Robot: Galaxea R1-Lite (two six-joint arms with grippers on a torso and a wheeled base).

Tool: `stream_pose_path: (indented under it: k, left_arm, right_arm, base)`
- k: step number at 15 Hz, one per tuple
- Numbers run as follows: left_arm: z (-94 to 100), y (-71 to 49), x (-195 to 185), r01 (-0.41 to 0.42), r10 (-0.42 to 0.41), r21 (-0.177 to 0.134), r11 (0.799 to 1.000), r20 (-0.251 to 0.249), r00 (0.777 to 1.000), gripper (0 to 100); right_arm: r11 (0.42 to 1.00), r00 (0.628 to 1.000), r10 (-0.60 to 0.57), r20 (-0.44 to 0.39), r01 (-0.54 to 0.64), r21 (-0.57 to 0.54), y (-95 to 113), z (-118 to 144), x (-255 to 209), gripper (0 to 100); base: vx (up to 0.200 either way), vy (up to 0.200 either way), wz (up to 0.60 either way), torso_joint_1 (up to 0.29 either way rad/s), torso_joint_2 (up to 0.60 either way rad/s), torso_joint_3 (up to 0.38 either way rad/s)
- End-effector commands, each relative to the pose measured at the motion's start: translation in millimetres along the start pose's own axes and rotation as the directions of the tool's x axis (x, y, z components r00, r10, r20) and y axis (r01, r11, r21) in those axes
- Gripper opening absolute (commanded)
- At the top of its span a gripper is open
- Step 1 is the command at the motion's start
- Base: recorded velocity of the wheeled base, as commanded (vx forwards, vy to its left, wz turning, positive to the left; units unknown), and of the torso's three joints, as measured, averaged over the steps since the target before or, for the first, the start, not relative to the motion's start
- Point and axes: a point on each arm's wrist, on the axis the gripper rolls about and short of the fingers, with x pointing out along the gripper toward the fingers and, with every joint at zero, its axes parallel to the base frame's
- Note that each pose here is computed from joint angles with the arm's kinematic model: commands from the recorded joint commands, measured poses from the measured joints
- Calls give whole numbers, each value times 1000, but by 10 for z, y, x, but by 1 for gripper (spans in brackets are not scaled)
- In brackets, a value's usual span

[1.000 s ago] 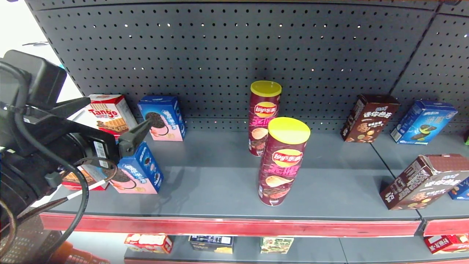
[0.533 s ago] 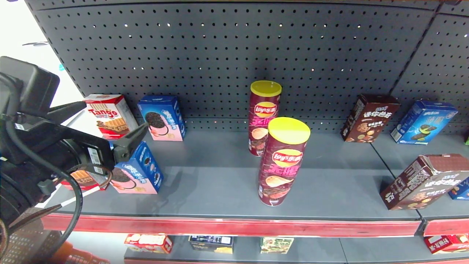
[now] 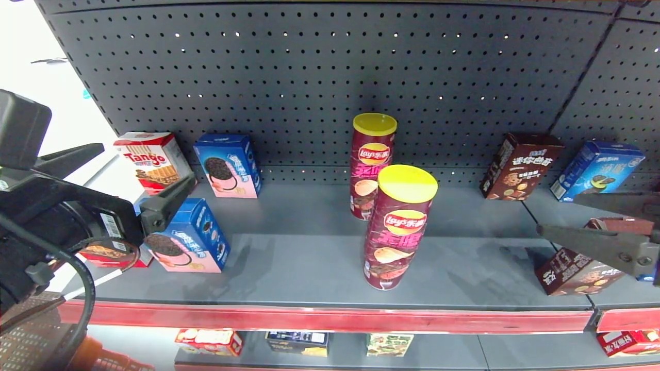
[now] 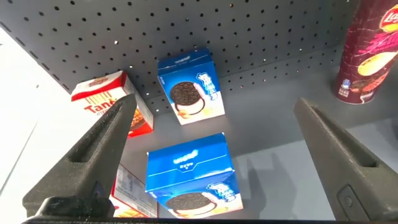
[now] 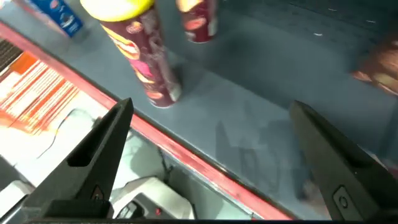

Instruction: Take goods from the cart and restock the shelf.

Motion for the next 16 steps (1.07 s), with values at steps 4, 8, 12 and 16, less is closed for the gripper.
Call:
stream_pose_path:
  k: [4,8,12,16]
  left_arm:
    - [3,0,2,-1,1,-1,1000,1,1000,100]
    - [4,-2,2,1,-1,-1,1000,2,1000,100]
    - [30,0,5,2,-2,-2,1000,11,1000,100]
    - [35,-1,5,3,-3,-3,1000,12,1000,100]
  right_arm:
    - [996,990,75,-116,-80,-41,78,-19,468,100]
    - [996,982,73,-173,-81,-43,69,-85,669,100]
    - [995,973,76,-216,-90,-52,64,-136,829,100]
    - [993,961,84,-264,-101,-54,78,-207,989,100]
  base:
    - [0,0,0,0,0,0]
    - [0,0,0,0,0,0]
    - [0,0,0,0,0,0]
    - [0,0,0,0,0,0]
